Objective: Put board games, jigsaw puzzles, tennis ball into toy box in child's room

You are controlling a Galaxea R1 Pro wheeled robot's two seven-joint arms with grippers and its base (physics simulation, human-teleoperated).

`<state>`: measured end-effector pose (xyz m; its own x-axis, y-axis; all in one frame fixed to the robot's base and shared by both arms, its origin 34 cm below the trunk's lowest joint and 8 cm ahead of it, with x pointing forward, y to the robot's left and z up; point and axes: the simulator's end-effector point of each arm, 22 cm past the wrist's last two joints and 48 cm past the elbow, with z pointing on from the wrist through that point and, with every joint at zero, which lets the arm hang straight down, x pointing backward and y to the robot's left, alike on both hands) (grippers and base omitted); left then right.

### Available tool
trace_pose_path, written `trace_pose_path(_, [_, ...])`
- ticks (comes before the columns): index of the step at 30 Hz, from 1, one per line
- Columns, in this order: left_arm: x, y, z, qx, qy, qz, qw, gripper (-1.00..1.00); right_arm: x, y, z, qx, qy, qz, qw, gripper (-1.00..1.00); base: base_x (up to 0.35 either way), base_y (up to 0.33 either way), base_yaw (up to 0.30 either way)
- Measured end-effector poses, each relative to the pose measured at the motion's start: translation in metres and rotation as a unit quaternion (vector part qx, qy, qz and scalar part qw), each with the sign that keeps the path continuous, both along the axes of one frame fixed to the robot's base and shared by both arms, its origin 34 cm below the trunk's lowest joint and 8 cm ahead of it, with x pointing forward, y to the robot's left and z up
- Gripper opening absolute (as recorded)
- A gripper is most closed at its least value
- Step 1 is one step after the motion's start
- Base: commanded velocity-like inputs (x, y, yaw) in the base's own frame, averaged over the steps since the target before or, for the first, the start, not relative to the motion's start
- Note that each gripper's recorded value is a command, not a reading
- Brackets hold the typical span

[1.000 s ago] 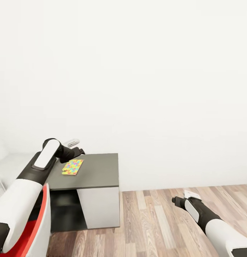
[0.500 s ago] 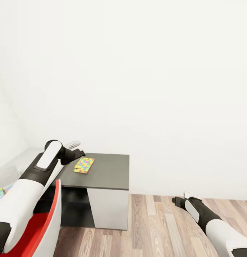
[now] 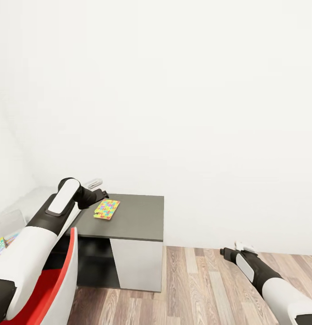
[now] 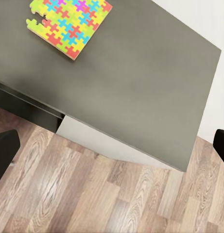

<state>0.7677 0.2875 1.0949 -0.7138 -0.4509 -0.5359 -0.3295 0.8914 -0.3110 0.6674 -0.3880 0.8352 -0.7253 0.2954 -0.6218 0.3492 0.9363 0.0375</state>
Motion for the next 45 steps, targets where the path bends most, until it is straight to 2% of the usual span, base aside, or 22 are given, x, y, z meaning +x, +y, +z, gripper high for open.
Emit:
trace_pose_path(11, [0.000, 0.001, 0.000, 0.000, 0.000, 0.001, 1.0000, 1.00, 0.000, -0.003, 0.001, -0.002, -0.001, -0.002, 1.0000, 1.00, 0.000, -0.058, 0.000])
trace_pose_path(20, [0.000, 0.001, -0.002, 0.001, 0.002, 0.001, 1.0000, 1.00, 0.003, 0.003, 0.002, 0.011, -0.007, 0.008, 0.9999, 1.00, 0.000, -0.076, 0.000])
trace_pose_path(25, [-0.001, 0.001, -0.002, 0.001, 0.003, 0.000, 1.0000, 1.00, 0.010, 0.004, 0.009, 0.042, -0.025, 0.030, 0.9984, 1.00, 0.000, -0.073, 0.000])
trace_pose_path(27, [-0.001, 0.001, -0.002, 0.001, 0.003, 0.000, 1.0000, 1.00, 0.013, 0.008, 0.015, 0.069, -0.038, 0.054, 0.9954, 1.00, 0.000, -0.040, 0.000])
trace_pose_path(29, [-0.001, 0.001, -0.002, 0.001, 0.003, 0.000, 1.0000, 1.00, 0.015, 0.016, 0.022, 0.108, -0.051, 0.085, 0.9892, 1.00, 0.000, -0.021, 0.000])
trace_pose_path(30, [-0.001, 0.001, -0.002, 0.001, 0.003, 0.000, 1.0000, 1.00, 0.016, 0.024, 0.029, 0.139, -0.060, 0.110, 0.9823, 1.00, 0.000, -0.013, 0.000])
trace_pose_path(32, [-0.001, 0.001, -0.003, 0.002, 0.003, 0.000, 1.0000, 1.00, 0.015, 0.033, 0.038, 0.173, -0.070, 0.137, 0.9728, 1.00, 0.000, -0.008, 0.000])
trace_pose_path(33, [-0.001, 0.001, -0.002, 0.002, 0.003, 0.000, 1.0000, 1.00, 0.013, 0.041, 0.049, 0.206, -0.081, 0.163, 0.9614, 1.00, 0.000, -0.005, 0.000])
trace_pose_path(34, [-0.001, 0.001, -0.002, 0.002, 0.003, 0.000, 1.0000, 1.00, 0.011, 0.045, 0.055, 0.224, -0.087, 0.176, 0.9547, 1.00, 0.000, -0.003, 0.000])
trace_pose_path(35, [-0.001, 0.001, -0.002, 0.002, 0.003, 0.000, 1.0000, 1.00, 0.009, 0.053, 0.068, 0.255, -0.100, 0.199, 0.9409, 1.00, 0.000, -0.003, 0.000])
trace_pose_path(36, [-0.001, 0.001, -0.002, 0.002, 0.003, 0.000, 1.0000, 1.00, 0.008, 0.057, 0.074, 0.271, -0.107, 0.210, 0.9332, 1.00, 0.000, -0.002, 0.000])
trace_pose_path(37, [-0.001, 0.001, -0.002, 0.002, 0.003, 0.000, 1.0000, 1.00, 0.006, 0.065, 0.087, 0.299, -0.121, 0.227, 0.9187, 1.00, 0.000, -0.001, 0.000])
trace_pose_path(38, [-0.001, 0.001, -0.002, 0.002, 0.003, 0.000, 1.0000, 1.00, 0.005, 0.068, 0.093, 0.312, -0.129, 0.235, 0.9116, 1.00, 0.000, 0.000, 0.000])
trace_pose_path(39, [-0.001, 0.001, -0.002, 0.002, 0.003, 0.000, 1.0000, 1.00, 0.004, 0.073, 0.105, 0.332, -0.143, 0.246, 0.8995, 1.00, 0.000, 0.000, 0.000])
trace_pose_path(41, [-0.001, 0.001, -0.003, 0.002, 0.003, 0.000, 1.0000, 1.00, 0.004, 0.078, 0.118, 0.354, -0.161, 0.254, 0.8858, 1.00, 0.000, 0.000, 0.000])
trace_pose_path(43, [-0.001, 0.003, -0.002, 0.003, 0.003, 0.002, 1.0000, 1.00, 0.005, 0.081, 0.126, 0.366, -0.174, 0.257, 0.8773, 1.00, 0.000, 0.000, 0.000])
trace_pose_path(45, [-0.001, 0.005, -0.002, 0.003, 0.003, 0.004, 1.0000, 1.00, 0.006, 0.083, 0.130, 0.372, -0.182, 0.259, 0.8724, 1.00, 0.000, 0.000, 0.000])
